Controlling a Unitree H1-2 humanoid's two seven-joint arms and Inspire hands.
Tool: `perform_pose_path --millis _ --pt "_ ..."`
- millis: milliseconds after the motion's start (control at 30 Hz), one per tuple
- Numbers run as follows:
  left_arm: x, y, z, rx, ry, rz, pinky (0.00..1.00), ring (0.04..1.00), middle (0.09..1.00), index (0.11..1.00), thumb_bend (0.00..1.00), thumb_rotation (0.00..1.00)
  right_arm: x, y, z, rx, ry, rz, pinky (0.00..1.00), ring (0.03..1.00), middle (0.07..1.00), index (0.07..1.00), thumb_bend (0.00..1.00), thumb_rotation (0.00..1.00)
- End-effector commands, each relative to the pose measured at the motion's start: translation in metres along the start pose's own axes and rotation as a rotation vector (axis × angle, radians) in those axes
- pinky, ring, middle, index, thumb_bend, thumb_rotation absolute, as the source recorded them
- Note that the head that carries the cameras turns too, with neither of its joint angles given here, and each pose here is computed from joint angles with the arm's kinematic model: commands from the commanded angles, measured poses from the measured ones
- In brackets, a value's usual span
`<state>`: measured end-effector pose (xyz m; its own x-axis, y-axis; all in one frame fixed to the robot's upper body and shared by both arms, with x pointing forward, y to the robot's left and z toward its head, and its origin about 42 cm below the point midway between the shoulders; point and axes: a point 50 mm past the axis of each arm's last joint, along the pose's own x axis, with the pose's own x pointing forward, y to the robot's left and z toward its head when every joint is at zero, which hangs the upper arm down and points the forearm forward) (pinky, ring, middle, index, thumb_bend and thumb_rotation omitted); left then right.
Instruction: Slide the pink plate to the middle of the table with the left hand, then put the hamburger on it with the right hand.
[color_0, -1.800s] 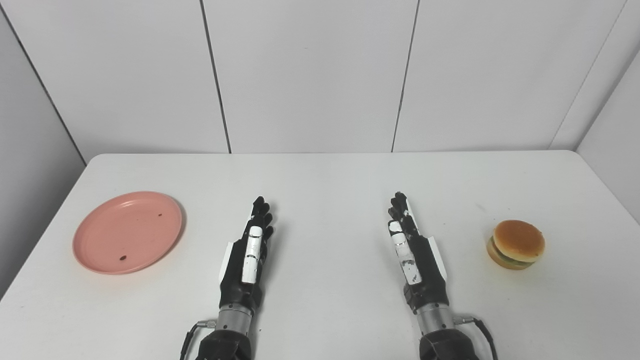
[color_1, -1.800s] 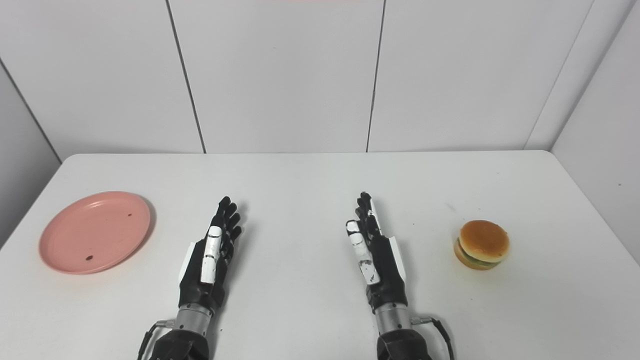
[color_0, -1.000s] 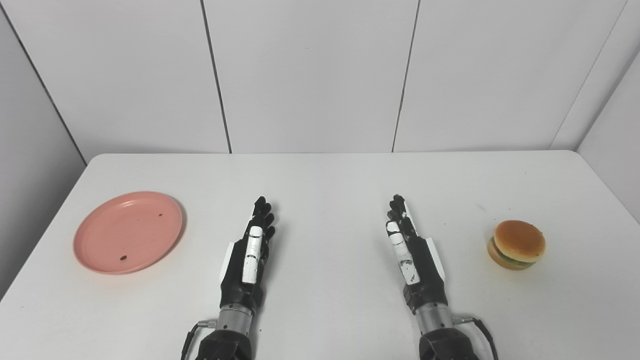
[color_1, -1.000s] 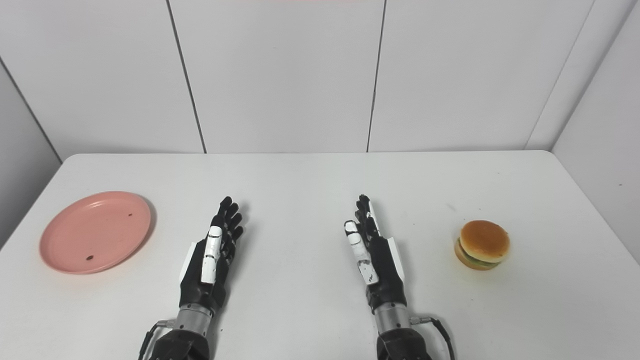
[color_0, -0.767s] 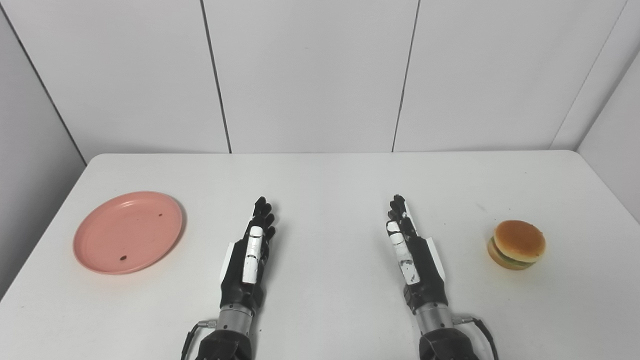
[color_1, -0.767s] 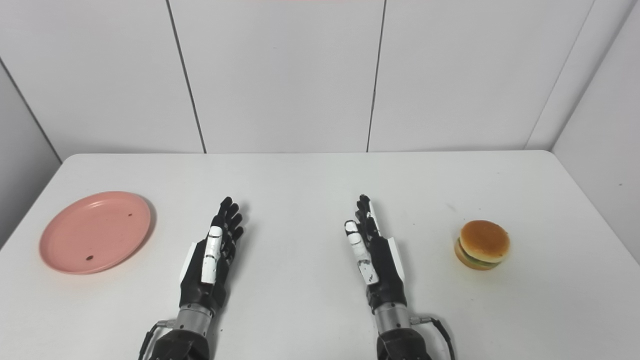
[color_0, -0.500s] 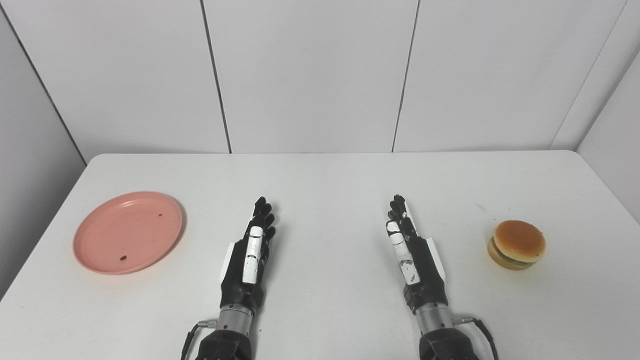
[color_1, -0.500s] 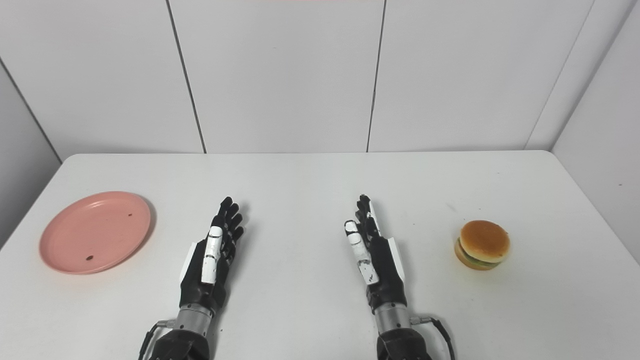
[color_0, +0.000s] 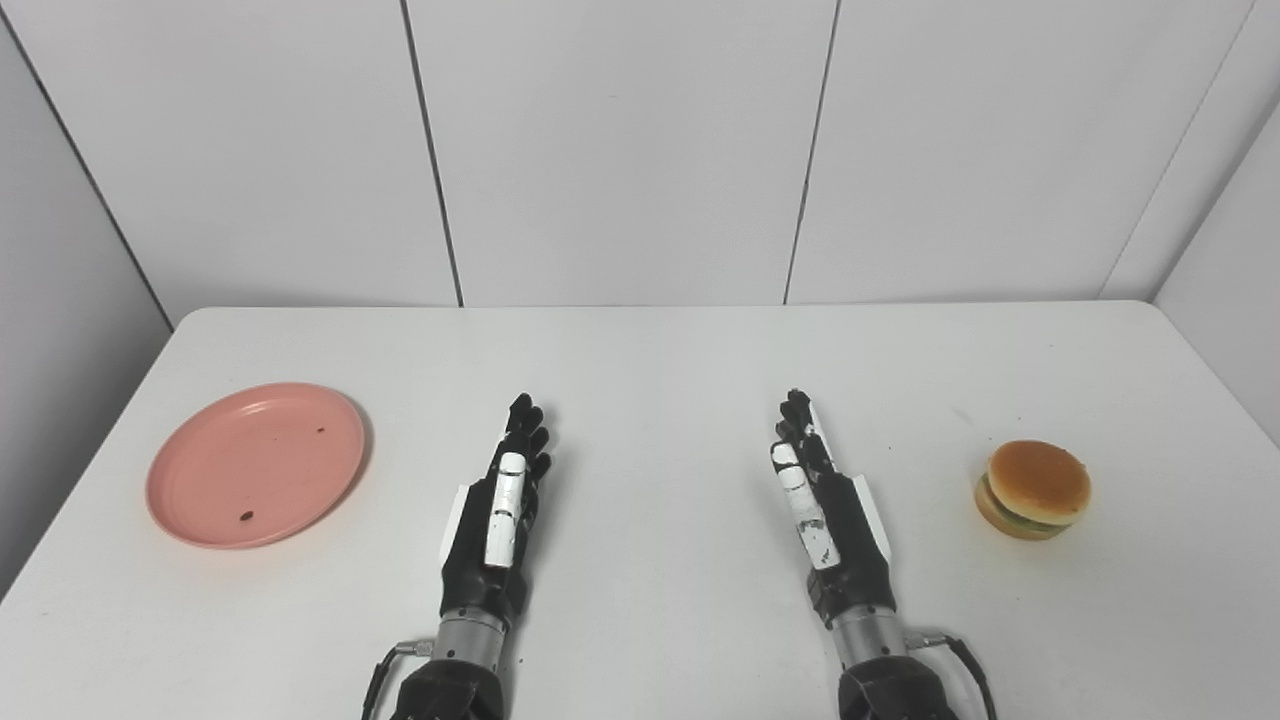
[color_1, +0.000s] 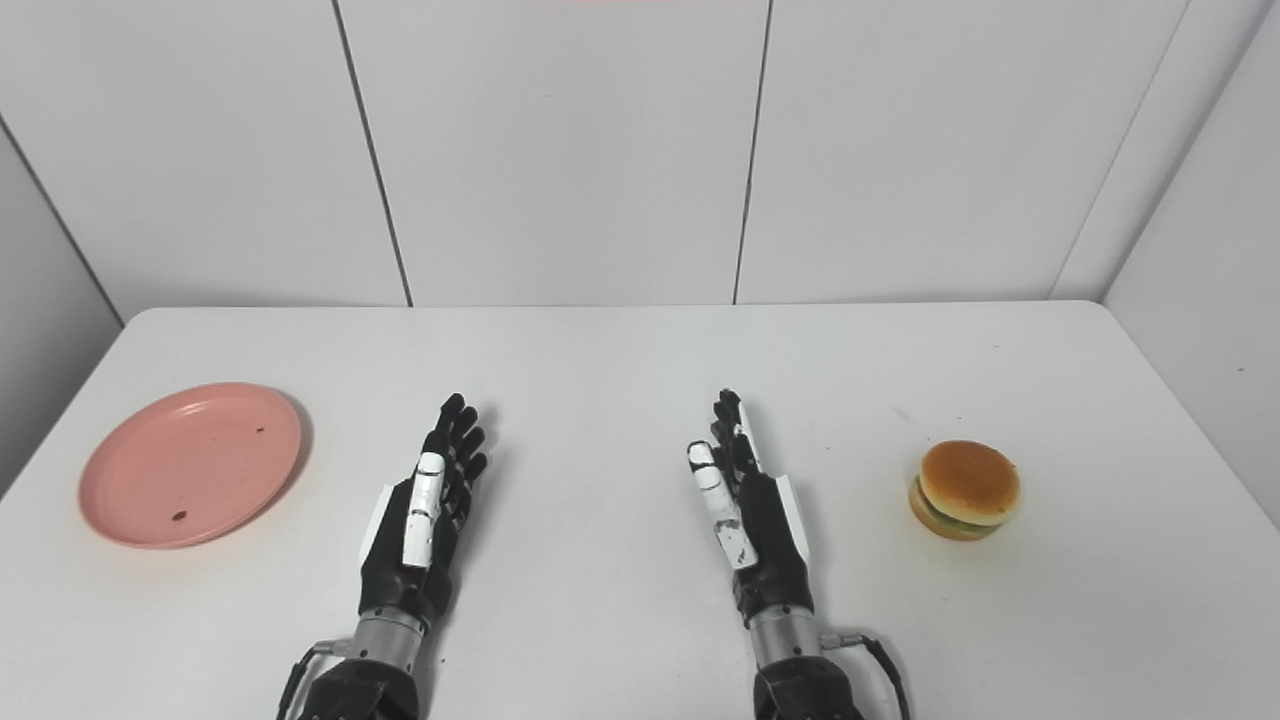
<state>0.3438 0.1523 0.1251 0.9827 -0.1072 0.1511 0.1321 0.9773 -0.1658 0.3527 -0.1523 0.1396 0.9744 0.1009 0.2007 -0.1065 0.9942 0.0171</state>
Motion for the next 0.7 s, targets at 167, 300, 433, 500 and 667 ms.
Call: perform_pose_path --millis 167,300,433,500,667 --pt "-0.033 0.015 -0.038 0.027 0.138 0.022 1.0 1.0 1.0 1.0 0.54 1.0 -0.007 -0.01 -0.008 0.008 0.023 0.01 1.0 1.0 1.0 1.0 0.56 0.9" --pt "-0.033 0.006 -0.04 0.039 0.143 0.031 1.0 1.0 1.0 1.0 0.54 1.0 -0.008 -0.019 -0.008 0.012 0.008 0.009 1.0 1.0 1.0 1.0 0.53 0.89" --pt "-0.032 -0.005 -0.042 0.074 0.146 0.033 1.0 1.0 1.0 1.0 0.52 1.0 -0.011 -0.03 -0.009 0.001 0.011 -0.001 1.0 1.0 1.0 1.0 0.53 0.89" --pt "-0.032 -0.008 -0.043 0.092 0.146 0.035 1.0 1.0 1.0 1.0 0.53 1.0 -0.012 -0.034 -0.01 -0.003 0.016 0.002 1.0 1.0 1.0 1.0 0.53 0.89" --pt "-0.027 -0.013 -0.044 0.104 0.127 0.044 1.0 1.0 1.0 1.0 0.55 1.0 -0.013 -0.042 -0.012 0.013 0.035 -0.004 1.0 1.0 1.0 1.0 0.53 0.88"
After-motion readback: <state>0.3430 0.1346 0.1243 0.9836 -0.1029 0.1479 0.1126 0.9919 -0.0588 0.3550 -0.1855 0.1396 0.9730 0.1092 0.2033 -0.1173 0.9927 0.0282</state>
